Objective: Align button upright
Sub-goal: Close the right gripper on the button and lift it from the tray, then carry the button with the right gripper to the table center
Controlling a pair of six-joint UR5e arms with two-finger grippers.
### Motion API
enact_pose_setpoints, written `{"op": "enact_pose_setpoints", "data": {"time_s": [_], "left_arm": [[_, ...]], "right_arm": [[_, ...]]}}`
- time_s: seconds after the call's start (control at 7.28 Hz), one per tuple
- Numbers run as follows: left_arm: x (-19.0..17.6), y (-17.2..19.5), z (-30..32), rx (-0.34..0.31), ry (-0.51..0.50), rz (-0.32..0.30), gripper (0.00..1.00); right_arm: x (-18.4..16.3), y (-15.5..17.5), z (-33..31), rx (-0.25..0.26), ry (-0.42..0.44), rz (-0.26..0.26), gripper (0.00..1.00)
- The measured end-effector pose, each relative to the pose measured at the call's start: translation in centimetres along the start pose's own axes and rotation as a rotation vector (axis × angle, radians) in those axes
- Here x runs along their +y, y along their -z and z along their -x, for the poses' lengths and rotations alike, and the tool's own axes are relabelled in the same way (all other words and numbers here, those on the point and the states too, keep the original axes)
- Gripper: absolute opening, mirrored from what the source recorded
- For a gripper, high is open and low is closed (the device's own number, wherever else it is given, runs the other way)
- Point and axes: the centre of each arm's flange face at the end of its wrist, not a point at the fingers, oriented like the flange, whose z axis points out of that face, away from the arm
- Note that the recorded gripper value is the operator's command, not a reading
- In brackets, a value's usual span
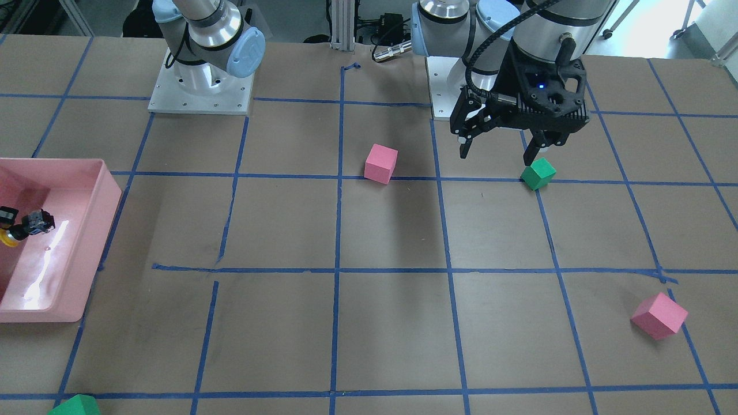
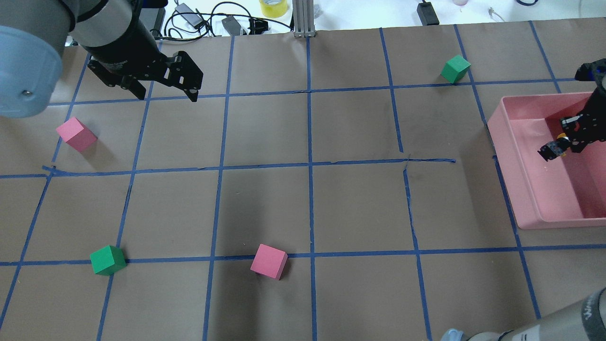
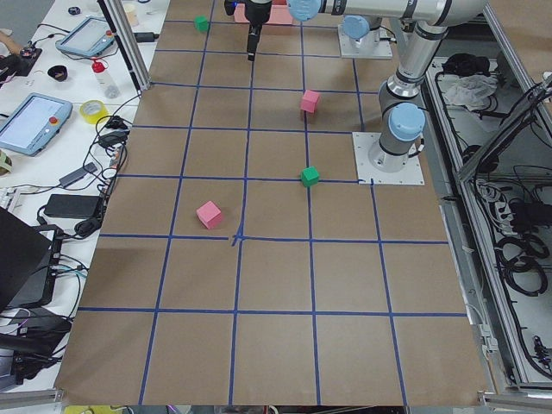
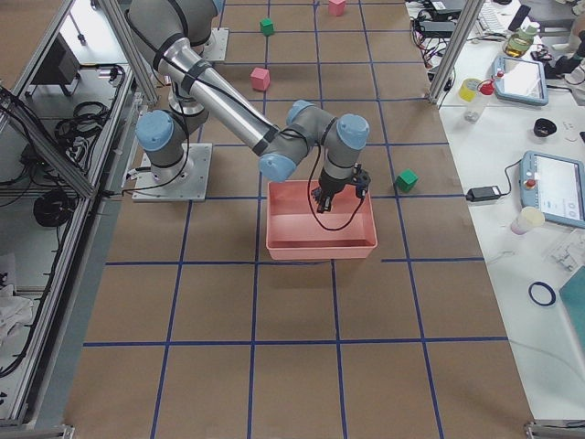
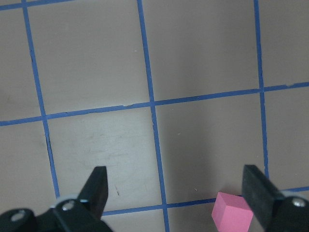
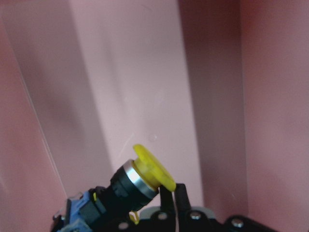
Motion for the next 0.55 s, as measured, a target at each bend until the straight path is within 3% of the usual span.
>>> {"op": "enact_pose_setpoints", "data": {"time_s": [0.55], "left_arm": [[0.0,0.0,0.0,0.0,-0.001,-0.001,1.0]], "right_arm": [[0.5,4.8,2.5,-0.027,0.012,-0.039,0.0]]}}
